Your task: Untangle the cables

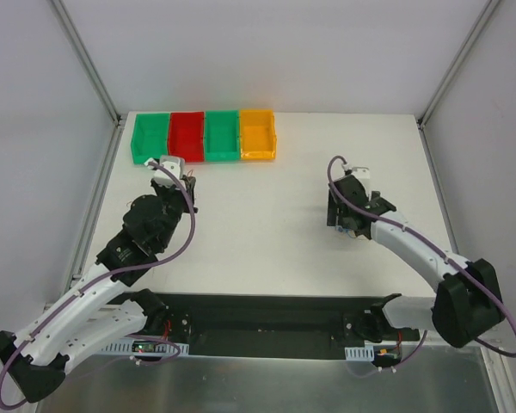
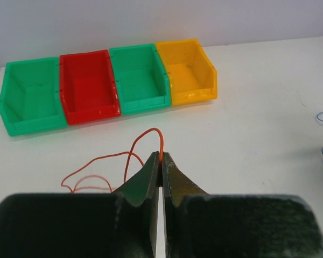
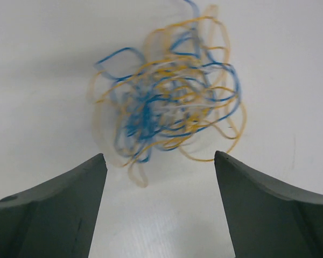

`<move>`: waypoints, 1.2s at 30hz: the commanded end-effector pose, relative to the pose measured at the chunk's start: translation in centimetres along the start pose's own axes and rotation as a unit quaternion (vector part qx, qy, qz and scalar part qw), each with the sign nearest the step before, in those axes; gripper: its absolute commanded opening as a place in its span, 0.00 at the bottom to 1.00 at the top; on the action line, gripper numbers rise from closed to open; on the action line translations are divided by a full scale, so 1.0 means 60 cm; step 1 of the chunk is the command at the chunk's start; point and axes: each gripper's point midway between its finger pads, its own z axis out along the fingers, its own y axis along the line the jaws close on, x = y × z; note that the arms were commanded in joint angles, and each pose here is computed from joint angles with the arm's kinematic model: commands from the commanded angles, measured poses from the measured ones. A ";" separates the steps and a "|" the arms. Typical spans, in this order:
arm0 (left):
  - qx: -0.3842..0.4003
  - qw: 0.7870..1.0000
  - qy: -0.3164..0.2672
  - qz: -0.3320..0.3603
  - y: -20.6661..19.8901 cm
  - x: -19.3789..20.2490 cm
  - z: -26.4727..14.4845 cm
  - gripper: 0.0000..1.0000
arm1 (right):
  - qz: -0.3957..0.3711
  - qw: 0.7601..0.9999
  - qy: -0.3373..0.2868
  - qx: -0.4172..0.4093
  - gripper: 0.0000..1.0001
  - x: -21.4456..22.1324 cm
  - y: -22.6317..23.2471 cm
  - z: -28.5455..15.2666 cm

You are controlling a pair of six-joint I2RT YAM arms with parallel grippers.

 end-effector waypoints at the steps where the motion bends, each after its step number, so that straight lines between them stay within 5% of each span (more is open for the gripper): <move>1: 0.066 0.998 -0.009 0.002 -0.040 -0.010 0.005 0.00 | -0.086 0.984 -0.085 -0.133 0.85 -0.050 0.087 -0.099; 9: 0.141 0.990 0.023 0.010 -0.089 0.014 0.009 0.00 | -0.083 0.945 -0.084 -0.305 0.86 -0.028 0.170 -0.164; 20: 0.152 0.965 0.214 -0.008 -0.139 0.146 0.050 0.00 | -0.052 0.893 -0.027 -0.445 0.87 0.020 0.263 -0.190; 25: 0.177 0.962 0.209 -0.012 -0.151 0.135 0.042 0.00 | -0.041 0.884 0.008 -0.465 0.80 0.018 0.324 -0.192; 29: 0.164 0.968 0.190 -0.004 -0.138 0.121 0.040 0.00 | 0.029 0.846 0.015 -0.532 0.76 -0.012 0.385 -0.235; 36: 0.188 0.967 0.170 -0.011 -0.147 0.102 0.029 0.00 | 0.056 0.863 0.094 -0.493 0.81 -0.015 0.453 -0.227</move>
